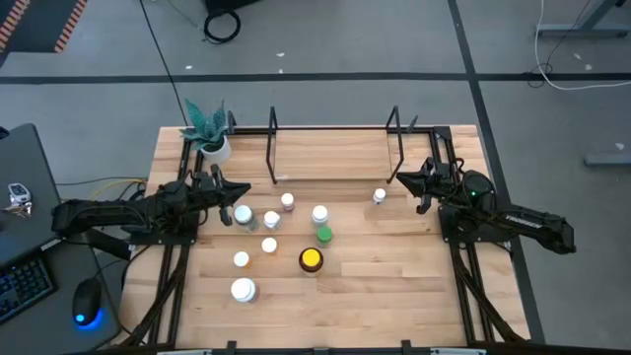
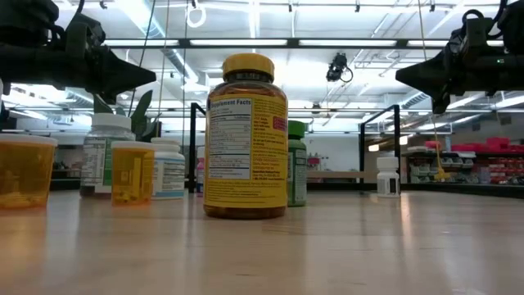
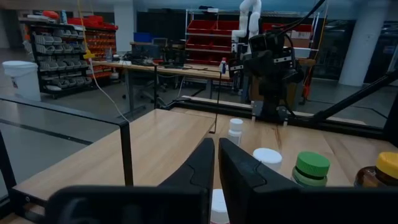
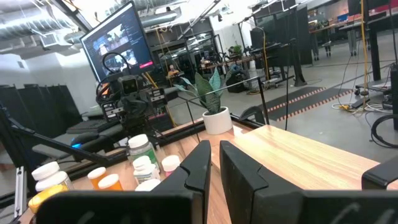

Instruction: Pick and place medicine bottles onto shelf by color

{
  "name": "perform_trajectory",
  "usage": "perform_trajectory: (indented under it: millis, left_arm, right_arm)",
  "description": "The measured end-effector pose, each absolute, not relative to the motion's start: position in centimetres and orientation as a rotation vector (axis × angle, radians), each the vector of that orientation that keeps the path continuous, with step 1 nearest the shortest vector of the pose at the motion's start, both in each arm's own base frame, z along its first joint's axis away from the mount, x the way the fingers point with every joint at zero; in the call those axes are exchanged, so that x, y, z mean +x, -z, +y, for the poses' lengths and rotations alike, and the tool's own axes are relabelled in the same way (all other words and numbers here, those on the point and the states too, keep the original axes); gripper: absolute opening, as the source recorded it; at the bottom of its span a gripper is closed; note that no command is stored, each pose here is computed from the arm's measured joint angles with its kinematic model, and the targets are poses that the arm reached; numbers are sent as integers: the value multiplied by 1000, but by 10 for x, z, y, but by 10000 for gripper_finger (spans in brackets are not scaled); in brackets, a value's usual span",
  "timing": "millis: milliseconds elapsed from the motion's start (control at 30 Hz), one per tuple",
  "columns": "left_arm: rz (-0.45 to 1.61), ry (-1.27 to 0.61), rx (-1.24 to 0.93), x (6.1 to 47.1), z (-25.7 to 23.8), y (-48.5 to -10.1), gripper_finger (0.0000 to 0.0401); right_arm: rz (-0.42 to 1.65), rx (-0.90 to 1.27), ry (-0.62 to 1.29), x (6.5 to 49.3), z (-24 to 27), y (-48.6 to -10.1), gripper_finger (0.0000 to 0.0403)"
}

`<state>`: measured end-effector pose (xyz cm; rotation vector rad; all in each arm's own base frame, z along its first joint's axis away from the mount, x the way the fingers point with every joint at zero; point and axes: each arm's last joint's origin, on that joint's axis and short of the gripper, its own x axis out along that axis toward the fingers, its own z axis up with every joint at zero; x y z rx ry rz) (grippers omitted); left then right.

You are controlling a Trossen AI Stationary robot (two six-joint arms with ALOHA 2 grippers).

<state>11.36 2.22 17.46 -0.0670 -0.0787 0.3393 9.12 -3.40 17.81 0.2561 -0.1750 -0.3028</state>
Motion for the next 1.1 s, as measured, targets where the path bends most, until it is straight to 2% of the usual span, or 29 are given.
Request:
perform_trajectory:
  millis: [833,1000,1100]
  left_arm:
    - [-121,-331,-143,113,22,-177,36]
    - [-88,-229,-98,115,19,-178,30]
    - [-29,-224,-79,118,19,-195,23]
  right_arm:
    - [-176,256,303,91,-34,-178,42]
    - [-175,256,303,91,-34,-178,42]
    - [-175,256,303,91,-34,-178,42]
